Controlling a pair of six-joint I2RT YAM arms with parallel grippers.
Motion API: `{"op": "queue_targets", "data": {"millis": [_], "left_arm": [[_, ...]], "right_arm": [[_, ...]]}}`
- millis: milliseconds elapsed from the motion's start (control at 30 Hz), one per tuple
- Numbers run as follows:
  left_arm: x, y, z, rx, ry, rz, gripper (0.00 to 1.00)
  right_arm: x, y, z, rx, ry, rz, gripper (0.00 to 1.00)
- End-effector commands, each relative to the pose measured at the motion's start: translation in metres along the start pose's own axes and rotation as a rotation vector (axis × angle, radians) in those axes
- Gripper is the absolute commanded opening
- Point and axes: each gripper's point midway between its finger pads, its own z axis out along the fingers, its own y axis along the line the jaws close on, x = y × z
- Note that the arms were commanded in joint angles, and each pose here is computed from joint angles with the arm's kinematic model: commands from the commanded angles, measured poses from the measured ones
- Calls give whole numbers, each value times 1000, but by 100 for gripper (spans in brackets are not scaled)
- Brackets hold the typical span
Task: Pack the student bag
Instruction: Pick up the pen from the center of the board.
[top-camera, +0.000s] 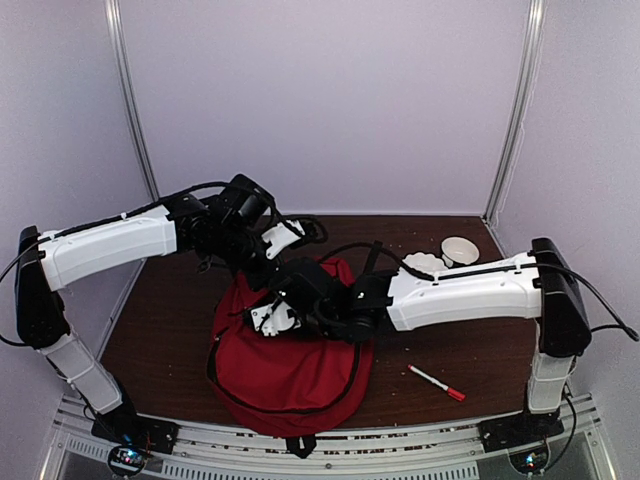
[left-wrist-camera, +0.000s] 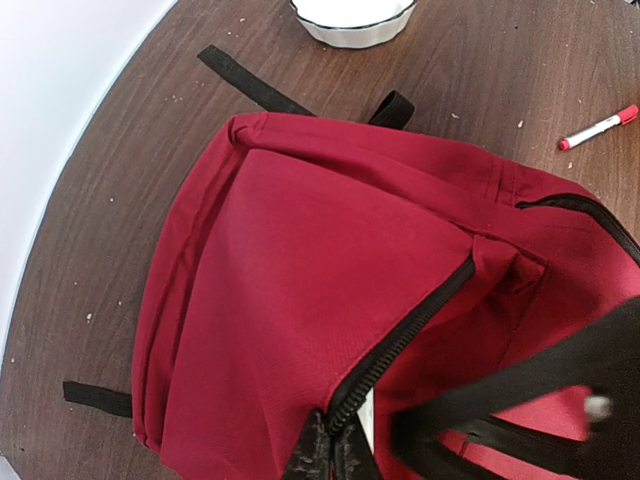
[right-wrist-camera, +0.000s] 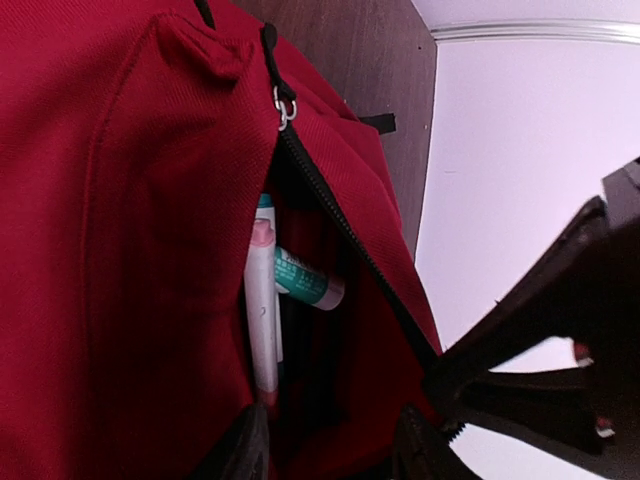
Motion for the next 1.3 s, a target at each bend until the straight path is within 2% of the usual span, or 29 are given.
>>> {"op": "queue_targets", "data": {"millis": [0, 233, 300, 533, 667, 800, 967, 1100, 1267], "left_arm": [[-21, 3, -14, -8, -77, 0, 0], [-20, 4, -14, -16, -71, 0, 0], [-19, 4, -13, -16, -70, 1, 0], [-18, 4, -9, -17, -61, 1, 0], [-17, 4, -4, -9, -47, 1, 0], [-17, 2, -2, 4, -44, -2, 0], [-18, 2, -5, 0, -48, -1, 0], [-18, 2, -5, 3, -49, -2, 0], [-18, 3, -6, -3, -50, 0, 0]], "right_arm": [[5, 4, -35, -96, -39, 72, 43], [31, 63, -94, -441, -94, 123, 37], [53, 84, -105, -503, -59, 129, 36], [147, 104, -128, -522, 115, 267, 36], [182, 138, -142, -682, 191, 378, 36], [197, 184, -156, -878, 265, 402, 33], [214, 185, -147, -884, 353, 445, 33], [230, 205, -144, -934, 439, 407, 33], [234, 219, -140, -985, 470, 390, 33]]}}
